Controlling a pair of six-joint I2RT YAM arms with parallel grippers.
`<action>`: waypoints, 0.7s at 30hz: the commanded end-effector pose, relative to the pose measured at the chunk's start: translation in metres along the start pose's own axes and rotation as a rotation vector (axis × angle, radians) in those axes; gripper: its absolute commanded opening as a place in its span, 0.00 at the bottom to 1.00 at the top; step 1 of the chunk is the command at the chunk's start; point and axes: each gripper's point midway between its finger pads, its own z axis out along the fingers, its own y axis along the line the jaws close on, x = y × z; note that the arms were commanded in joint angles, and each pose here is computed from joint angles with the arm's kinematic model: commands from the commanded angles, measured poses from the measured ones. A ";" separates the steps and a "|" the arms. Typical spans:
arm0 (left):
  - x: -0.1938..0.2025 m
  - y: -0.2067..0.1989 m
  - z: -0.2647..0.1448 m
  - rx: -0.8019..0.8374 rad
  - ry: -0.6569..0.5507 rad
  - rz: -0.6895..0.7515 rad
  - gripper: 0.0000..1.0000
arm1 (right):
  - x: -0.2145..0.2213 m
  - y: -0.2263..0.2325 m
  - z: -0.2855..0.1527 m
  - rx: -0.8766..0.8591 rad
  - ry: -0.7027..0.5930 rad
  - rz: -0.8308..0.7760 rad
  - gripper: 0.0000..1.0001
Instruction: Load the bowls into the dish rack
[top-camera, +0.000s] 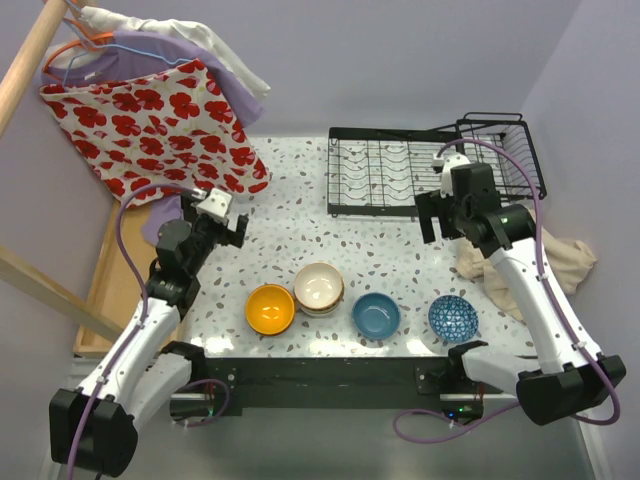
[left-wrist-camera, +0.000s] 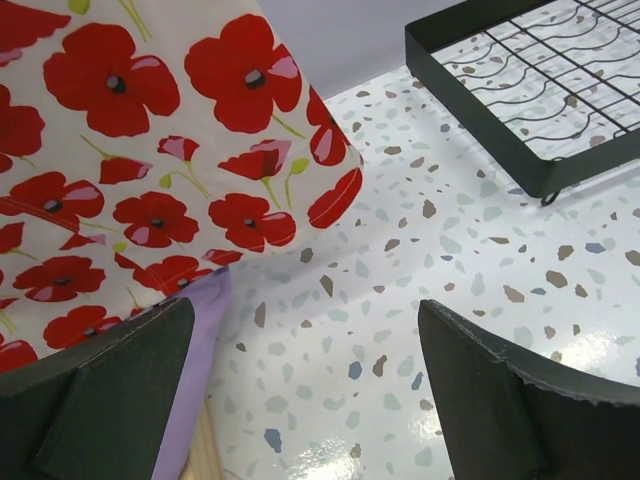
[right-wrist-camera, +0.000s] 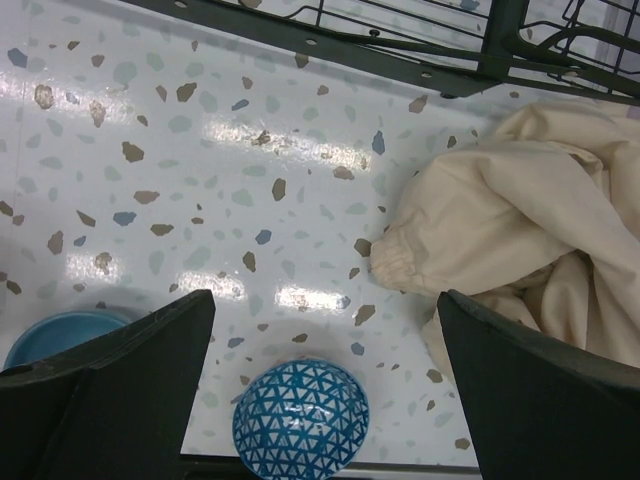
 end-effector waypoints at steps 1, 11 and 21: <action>-0.013 -0.009 -0.006 0.048 -0.028 -0.056 1.00 | -0.033 0.003 -0.009 -0.035 -0.104 0.015 0.99; -0.009 -0.027 -0.033 0.177 0.064 0.033 1.00 | -0.115 0.065 0.058 -0.210 -0.108 0.136 0.99; 0.015 -0.006 -0.058 0.091 0.217 0.079 1.00 | -0.129 0.152 0.128 -0.275 -0.015 0.075 0.95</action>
